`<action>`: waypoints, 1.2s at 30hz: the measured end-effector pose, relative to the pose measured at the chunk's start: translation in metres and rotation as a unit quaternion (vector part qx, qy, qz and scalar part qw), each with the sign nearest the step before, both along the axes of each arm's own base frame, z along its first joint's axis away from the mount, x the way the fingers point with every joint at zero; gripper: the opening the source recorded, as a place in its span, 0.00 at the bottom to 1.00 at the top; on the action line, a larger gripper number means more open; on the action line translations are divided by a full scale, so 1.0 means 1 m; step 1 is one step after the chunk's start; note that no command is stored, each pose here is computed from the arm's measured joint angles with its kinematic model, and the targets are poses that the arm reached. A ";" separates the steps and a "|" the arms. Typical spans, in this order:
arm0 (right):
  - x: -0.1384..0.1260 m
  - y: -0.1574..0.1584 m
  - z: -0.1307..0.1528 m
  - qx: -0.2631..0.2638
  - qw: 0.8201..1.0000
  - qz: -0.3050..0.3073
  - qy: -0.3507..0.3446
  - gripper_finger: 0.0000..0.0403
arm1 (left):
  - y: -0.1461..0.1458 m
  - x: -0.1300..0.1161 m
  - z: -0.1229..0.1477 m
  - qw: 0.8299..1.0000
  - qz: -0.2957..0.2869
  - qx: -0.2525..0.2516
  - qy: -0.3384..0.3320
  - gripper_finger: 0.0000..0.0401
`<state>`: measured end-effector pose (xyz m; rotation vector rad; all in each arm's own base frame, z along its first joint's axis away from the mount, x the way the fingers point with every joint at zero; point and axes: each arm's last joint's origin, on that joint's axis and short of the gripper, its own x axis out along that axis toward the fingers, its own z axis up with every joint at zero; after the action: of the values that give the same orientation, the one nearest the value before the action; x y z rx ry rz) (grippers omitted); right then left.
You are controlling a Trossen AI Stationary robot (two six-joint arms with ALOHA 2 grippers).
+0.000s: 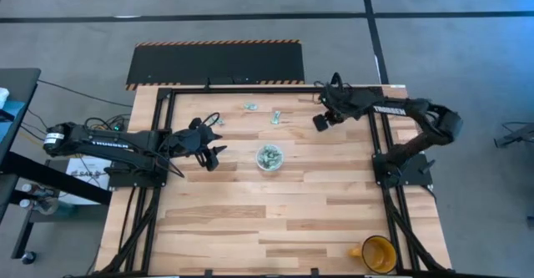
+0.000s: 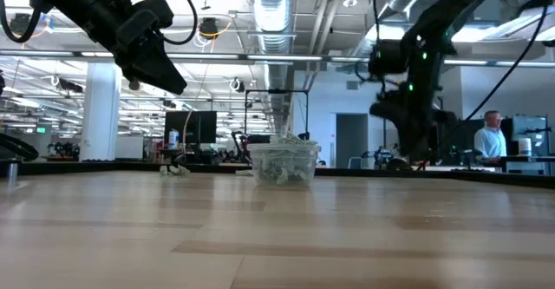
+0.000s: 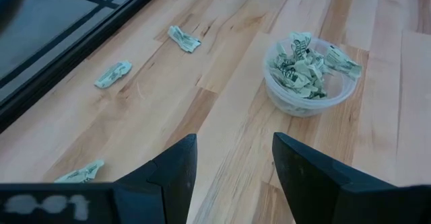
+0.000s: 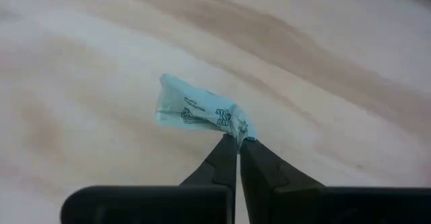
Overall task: Pick and place Stevia / Truvia into bins
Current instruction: Put the green stevia packet into the transparent container
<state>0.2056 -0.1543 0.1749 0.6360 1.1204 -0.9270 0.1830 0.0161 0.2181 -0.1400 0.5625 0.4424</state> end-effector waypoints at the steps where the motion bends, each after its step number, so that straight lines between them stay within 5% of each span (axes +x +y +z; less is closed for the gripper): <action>1: 0.004 0.008 0.006 -0.009 0.999 0.032 -0.012 0.00 | 0.000 0.000 0.000 1.000 0.001 0.001 -0.001 0.46; 6: 0.029 0.053 0.035 -0.058 0.981 0.155 -0.100 0.00 | 0.000 0.001 0.001 1.000 0.003 0.003 -0.005 0.46; 11: 0.056 0.097 0.053 -0.097 0.943 0.244 -0.204 0.00 | 0.000 0.001 0.001 1.000 0.003 0.003 -0.005 0.46; 20: 0.091 0.146 0.058 -0.119 0.887 0.318 -0.315 0.00 | 0.000 0.000 0.000 1.000 0.006 -0.004 -0.005 0.46; 36: 0.122 0.152 0.016 -0.108 0.902 0.334 -0.250 0.01 | 0.000 0.000 0.000 1.000 0.008 -0.008 -0.003 0.46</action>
<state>0.3273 -0.0025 0.1911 0.2414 0.6747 -0.2549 0.1829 0.0161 0.2180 -0.1622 0.5591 0.4535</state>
